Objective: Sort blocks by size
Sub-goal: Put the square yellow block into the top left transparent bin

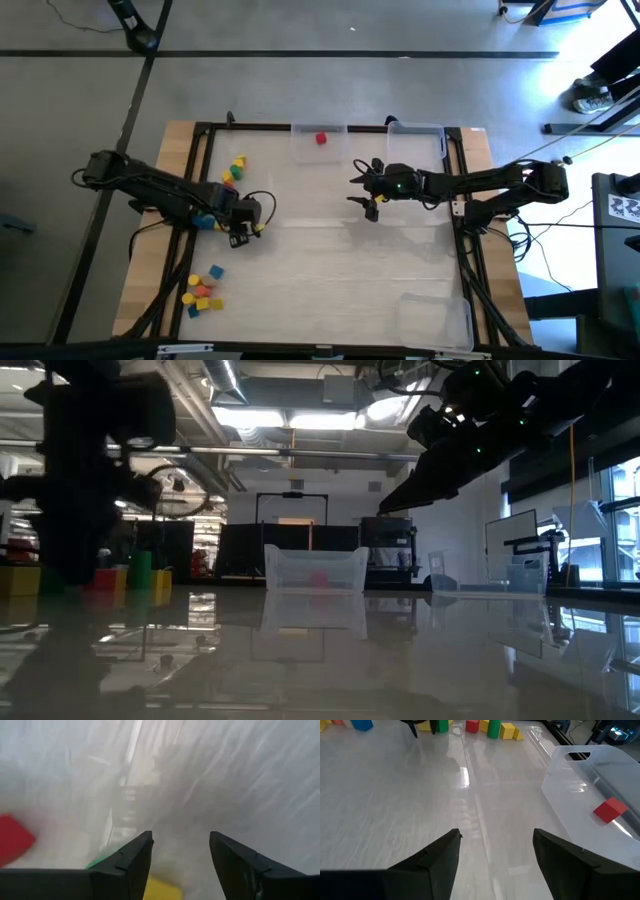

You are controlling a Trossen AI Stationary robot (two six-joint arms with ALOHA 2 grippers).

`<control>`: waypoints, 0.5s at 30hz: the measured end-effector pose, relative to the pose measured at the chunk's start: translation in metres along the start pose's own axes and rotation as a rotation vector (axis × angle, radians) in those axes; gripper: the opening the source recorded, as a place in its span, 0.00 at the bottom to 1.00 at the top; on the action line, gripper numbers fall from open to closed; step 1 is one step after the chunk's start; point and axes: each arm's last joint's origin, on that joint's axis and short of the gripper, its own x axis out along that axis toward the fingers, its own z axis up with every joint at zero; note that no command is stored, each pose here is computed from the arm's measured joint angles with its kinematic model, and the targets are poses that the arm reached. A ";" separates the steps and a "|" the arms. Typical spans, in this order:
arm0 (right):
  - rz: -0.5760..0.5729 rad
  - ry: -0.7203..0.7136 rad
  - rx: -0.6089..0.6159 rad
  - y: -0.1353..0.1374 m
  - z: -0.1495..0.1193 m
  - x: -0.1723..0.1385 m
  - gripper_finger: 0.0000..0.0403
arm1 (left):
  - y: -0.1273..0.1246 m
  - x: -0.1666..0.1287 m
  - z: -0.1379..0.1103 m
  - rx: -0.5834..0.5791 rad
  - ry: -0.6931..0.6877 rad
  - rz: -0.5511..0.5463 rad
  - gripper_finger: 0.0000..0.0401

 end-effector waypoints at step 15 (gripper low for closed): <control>-0.002 0.000 0.001 0.000 0.000 0.000 0.62 | -0.006 -0.043 0.030 0.086 -0.184 -0.071 0.48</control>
